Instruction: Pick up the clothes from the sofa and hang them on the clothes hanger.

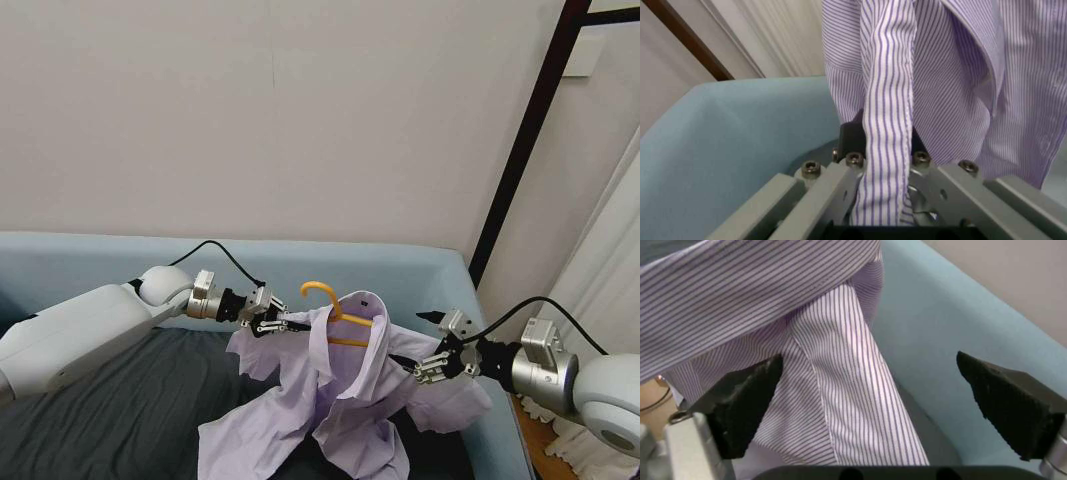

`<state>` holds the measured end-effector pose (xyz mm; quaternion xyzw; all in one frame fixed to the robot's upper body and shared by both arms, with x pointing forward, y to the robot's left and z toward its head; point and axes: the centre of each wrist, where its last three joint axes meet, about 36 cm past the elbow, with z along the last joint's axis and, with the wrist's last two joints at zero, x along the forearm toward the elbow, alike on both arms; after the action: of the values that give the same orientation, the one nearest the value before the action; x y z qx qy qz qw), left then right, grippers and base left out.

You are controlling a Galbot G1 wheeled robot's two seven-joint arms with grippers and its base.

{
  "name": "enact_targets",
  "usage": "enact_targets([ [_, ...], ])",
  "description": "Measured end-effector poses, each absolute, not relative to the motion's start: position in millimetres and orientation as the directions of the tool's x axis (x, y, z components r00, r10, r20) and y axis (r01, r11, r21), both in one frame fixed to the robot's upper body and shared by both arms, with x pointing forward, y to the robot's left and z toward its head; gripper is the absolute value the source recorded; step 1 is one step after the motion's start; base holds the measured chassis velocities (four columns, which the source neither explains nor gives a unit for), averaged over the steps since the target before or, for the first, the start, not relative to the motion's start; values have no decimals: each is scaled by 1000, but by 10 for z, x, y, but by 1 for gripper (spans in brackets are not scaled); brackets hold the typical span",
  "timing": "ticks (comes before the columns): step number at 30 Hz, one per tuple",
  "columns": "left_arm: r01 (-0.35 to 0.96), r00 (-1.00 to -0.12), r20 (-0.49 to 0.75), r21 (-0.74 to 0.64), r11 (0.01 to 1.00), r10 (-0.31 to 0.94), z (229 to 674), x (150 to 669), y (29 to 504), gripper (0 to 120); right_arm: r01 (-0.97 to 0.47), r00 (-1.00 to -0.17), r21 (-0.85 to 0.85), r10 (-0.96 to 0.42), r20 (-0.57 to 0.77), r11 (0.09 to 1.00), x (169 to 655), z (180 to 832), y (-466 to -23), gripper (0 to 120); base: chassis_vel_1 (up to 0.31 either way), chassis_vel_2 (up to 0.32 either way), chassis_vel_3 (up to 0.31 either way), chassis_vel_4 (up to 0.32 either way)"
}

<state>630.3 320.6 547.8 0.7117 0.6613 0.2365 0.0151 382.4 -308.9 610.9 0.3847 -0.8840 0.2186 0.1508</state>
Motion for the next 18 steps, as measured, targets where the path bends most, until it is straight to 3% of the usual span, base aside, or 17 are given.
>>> enact_targets([
  [11, 931, 28, 323, 335, -142, 946, 5461, 6323, 3131, 1, -761, -641, -267, -622, 449, 591, 3795, 6076, -3103, 62, 0, 0, 0, 0],
  [16, 928, 33, 331, 339, -152, 943, 5474, 6329, 3138, 1, -768, -634, -263, -636, 440, 584, 3799, 6044, -3118, 37, 0, 0, 0, 0],
  [18, 927, 36, 331, 340, -155, 943, 5481, 6331, 3140, 1, -765, -638, -270, -636, 434, 584, 3801, 6037, -3120, 34, 0, 0, 0, 0],
])
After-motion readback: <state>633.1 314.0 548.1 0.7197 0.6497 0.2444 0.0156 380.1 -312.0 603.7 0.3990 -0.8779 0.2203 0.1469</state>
